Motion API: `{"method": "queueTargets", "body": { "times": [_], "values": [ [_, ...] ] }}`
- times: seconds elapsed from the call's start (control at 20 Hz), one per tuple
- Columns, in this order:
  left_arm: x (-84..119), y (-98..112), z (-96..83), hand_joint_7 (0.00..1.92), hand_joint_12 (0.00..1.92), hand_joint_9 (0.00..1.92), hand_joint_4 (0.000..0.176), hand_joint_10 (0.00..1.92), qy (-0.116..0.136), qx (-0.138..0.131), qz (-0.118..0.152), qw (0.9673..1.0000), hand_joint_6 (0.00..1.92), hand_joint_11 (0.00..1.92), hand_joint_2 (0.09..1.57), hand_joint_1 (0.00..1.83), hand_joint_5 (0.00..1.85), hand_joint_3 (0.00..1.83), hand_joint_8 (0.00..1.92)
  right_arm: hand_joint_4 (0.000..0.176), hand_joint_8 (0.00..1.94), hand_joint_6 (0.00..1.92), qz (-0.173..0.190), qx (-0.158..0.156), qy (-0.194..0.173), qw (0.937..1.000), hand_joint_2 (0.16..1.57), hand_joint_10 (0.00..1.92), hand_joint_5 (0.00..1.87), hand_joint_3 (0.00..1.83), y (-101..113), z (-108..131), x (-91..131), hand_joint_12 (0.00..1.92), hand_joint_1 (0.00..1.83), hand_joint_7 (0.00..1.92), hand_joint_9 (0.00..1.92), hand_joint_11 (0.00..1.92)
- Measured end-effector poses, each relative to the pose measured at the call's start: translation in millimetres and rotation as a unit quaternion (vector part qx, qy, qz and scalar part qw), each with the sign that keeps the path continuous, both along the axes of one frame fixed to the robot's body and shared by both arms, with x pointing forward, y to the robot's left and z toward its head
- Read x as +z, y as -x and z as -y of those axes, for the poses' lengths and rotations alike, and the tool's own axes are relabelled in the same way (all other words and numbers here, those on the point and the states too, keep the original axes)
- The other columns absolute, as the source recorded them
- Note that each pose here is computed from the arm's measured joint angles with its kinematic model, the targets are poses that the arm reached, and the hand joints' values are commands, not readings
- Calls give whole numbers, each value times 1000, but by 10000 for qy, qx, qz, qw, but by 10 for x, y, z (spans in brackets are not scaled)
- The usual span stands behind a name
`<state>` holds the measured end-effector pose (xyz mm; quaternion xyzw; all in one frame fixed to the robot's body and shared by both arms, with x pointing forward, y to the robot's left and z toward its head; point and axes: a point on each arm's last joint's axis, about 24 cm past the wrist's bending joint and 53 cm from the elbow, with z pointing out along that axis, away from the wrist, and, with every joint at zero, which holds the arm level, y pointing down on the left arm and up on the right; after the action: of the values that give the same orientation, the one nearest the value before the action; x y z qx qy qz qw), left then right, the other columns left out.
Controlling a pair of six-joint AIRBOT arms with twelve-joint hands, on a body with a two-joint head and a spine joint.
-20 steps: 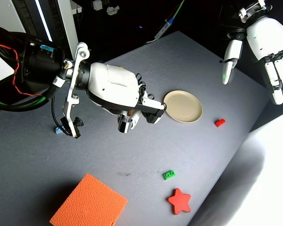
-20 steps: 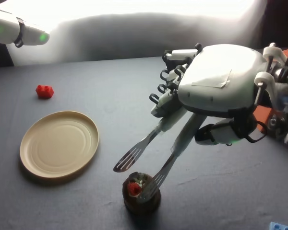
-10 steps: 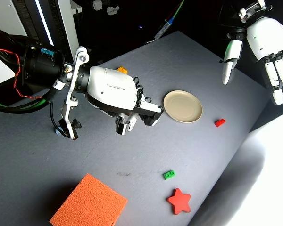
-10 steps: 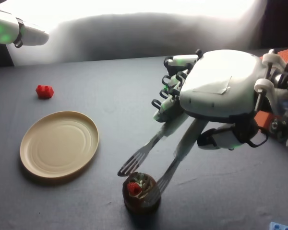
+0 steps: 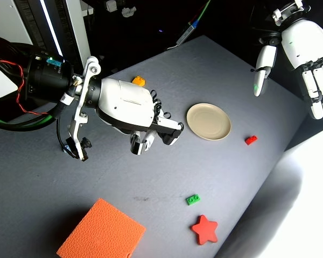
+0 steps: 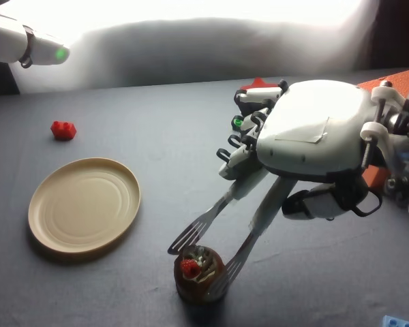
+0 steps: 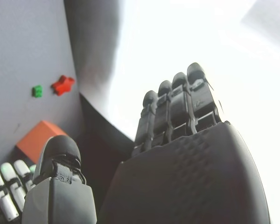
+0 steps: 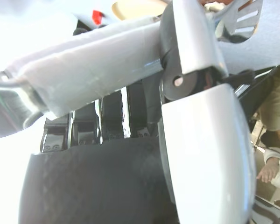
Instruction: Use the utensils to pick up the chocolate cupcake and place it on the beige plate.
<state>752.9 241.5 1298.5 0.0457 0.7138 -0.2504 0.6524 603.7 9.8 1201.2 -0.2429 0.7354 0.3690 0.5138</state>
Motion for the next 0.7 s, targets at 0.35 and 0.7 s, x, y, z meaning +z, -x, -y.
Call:
{"method": "queueTargets", "body": {
  "times": [0.35,0.7],
  "values": [
    [1,4,8,60,119,33,0,0,3,-21,1,10000,1,0,1139,145,82,1,1,0,0,0,50,73,79,9999,1171,571,699,5,32,-27,-71,1493,1003,726,449,0],
    [2,4,6,51,119,33,0,1,4,-28,3,10000,2,0,1135,165,83,0,1,0,11,10,44,91,100,9999,1156,597,711,0,35,-36,-111,1503,1023,737,459,0]
  ]
}}
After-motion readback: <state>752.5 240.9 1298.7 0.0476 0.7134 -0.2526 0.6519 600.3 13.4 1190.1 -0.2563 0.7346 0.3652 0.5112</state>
